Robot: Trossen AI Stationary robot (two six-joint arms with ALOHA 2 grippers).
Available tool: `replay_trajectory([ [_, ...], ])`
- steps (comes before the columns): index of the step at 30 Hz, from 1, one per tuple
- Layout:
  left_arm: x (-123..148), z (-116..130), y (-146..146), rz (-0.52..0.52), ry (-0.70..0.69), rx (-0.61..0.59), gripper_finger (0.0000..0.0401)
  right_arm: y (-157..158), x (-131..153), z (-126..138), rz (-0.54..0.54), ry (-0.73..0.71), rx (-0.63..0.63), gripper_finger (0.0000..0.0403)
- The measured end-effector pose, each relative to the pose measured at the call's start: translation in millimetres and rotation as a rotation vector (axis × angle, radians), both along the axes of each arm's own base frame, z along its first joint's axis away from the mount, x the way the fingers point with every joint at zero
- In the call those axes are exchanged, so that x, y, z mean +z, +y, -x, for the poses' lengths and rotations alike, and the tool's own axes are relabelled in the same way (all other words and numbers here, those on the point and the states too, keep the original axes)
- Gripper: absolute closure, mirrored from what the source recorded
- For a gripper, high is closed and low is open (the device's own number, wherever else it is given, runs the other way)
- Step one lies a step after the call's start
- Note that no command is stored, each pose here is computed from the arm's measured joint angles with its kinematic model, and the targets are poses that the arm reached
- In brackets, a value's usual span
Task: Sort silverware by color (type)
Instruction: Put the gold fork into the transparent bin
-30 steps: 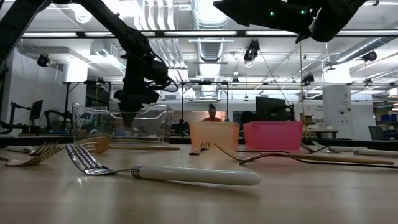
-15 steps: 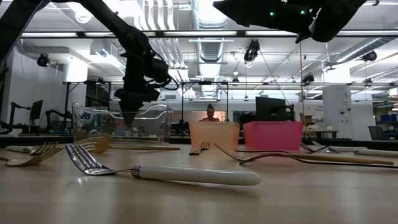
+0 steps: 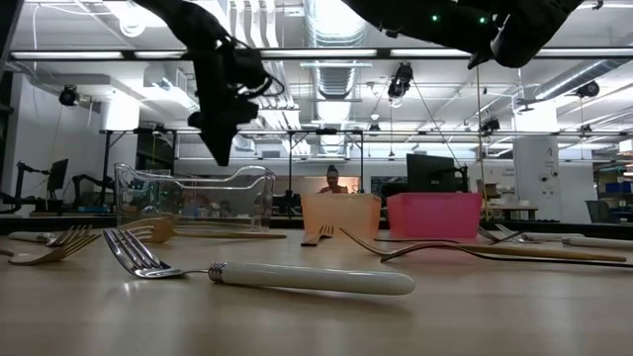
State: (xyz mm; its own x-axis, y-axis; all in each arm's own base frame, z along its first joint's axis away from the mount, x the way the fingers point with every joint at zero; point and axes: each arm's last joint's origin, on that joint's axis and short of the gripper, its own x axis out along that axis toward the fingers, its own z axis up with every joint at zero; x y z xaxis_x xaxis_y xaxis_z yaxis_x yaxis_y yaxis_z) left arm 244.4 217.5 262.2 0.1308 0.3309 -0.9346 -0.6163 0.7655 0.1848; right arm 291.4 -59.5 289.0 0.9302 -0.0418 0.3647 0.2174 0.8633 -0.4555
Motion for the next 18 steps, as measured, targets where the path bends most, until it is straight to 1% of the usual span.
replay_trajectory([
  [6,20.5,-1.6,-12.3,-0.066,-0.082,-0.028,0.0325,0.0,0.0,0.0,-0.002,0.0,0.001,0.0351],
  [9,25.9,-3.0,-15.3,-0.09,-0.111,-0.038,0.0325,0.0,0.0,0.0,-0.002,0.0,0.001,0.0351],
  [18,19.3,-9.2,-18.5,-0.078,-0.097,-0.062,0.0325,-0.6,-0.3,0.0,-0.011,0.002,0.002,0.0351],
])
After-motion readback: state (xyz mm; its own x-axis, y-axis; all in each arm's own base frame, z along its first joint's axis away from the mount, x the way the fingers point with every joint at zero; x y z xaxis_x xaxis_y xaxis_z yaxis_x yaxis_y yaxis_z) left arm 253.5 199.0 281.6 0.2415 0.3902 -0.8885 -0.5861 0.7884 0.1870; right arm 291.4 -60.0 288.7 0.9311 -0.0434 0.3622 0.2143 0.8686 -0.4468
